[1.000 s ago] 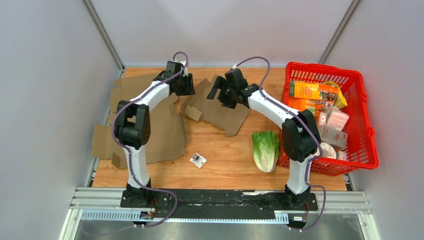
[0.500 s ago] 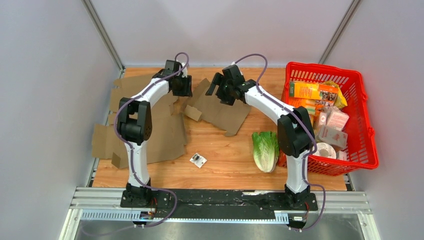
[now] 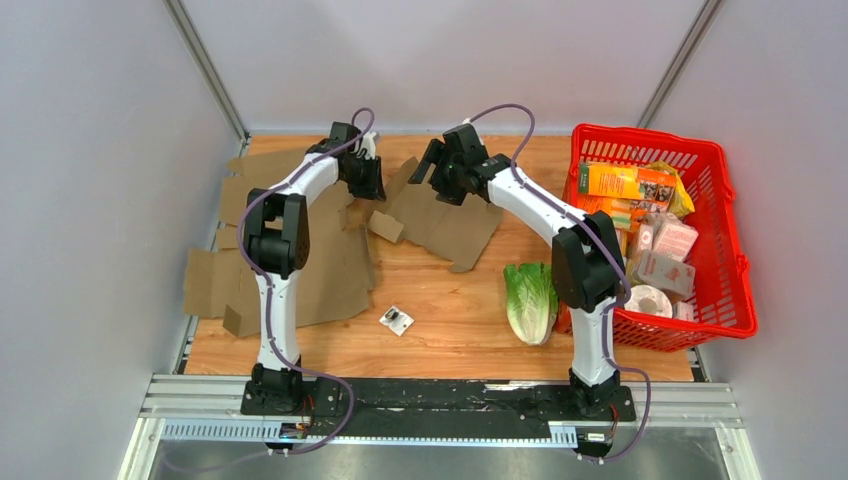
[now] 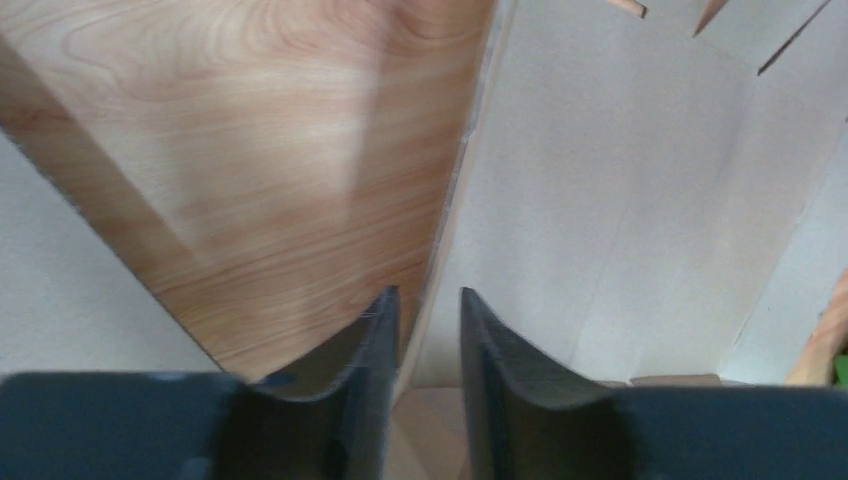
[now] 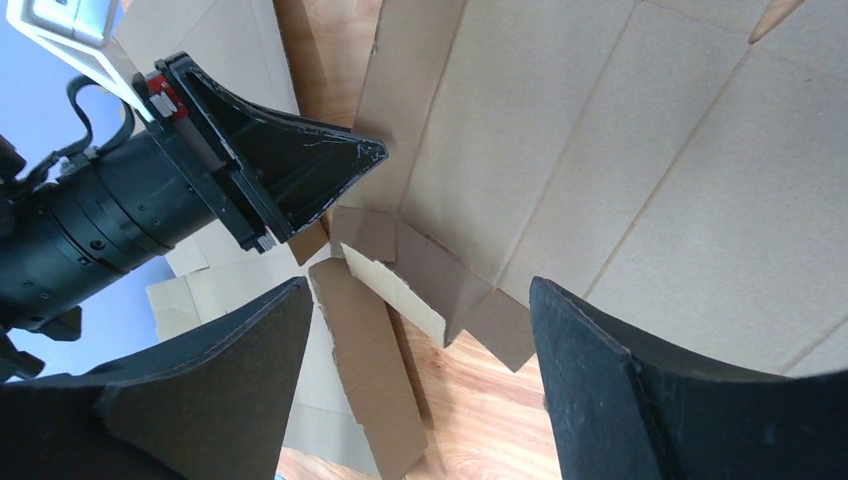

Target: Fold the paper box

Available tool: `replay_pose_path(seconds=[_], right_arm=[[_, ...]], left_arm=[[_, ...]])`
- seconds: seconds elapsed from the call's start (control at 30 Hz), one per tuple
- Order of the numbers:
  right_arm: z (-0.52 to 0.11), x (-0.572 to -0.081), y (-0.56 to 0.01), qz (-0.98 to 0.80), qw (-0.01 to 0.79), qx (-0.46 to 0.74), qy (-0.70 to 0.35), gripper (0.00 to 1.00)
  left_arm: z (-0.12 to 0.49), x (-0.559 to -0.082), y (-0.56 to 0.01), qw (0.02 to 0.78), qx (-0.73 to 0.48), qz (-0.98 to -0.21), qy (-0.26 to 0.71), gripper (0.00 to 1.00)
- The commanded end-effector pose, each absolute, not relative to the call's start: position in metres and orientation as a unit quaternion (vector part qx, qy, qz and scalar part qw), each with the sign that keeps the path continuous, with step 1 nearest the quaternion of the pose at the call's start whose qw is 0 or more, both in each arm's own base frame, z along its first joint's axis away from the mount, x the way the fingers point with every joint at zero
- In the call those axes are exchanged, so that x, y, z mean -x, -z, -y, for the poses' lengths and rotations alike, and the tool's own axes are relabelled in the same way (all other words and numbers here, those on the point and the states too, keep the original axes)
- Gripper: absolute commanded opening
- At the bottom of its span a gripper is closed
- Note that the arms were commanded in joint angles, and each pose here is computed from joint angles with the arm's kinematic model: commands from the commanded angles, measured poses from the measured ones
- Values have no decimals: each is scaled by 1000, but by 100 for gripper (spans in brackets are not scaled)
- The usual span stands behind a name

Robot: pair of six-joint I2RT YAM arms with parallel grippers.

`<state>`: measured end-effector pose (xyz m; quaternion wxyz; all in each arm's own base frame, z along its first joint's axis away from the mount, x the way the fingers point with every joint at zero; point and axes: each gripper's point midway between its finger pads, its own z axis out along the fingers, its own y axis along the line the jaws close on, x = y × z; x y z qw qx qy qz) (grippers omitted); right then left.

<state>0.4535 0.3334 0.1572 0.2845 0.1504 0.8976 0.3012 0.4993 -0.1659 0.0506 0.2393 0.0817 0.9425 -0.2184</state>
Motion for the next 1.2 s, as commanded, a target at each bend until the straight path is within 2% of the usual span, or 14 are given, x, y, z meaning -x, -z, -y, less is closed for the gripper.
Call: replay_pose_path(seconds=[0.0, 0.1, 0.23, 0.4, 0.7, 0.77, 0.8, 0.9, 1.17], right_arm=[[-341, -463, -170, -885, 289, -172, -323, 81], [-341, -466, -169, -878, 285, -201, -328, 77], [-339, -473, -161, -871, 272, -241, -332, 74], [-337, -484, -157, -867, 256, -271, -331, 68], [-335, -498, -160, -868, 263, -272, -321, 68], [-333, -500, -161, -868, 267, -272, -319, 67], [-333, -501, -162, -868, 268, -272, -318, 61], [-336, -501, -161, -869, 266, -270, -319, 58], [-341, -495, -160, -870, 273, -264, -314, 60]], left_arm=[[177, -498, -69, 249, -89, -932, 246, 31], [177, -497, -75, 259, -104, -932, 233, 24], [184, -494, -86, 275, -126, -928, 215, 7], [194, -486, -111, 322, -167, -920, 150, 4], [215, -464, -151, 373, -209, -894, 132, 3], [217, -460, -152, 374, -214, -893, 133, 3], [218, -459, -155, 376, -215, -891, 135, 3], [222, -453, -156, 379, -226, -887, 134, 3], [234, -440, -158, 376, -250, -882, 134, 3]])
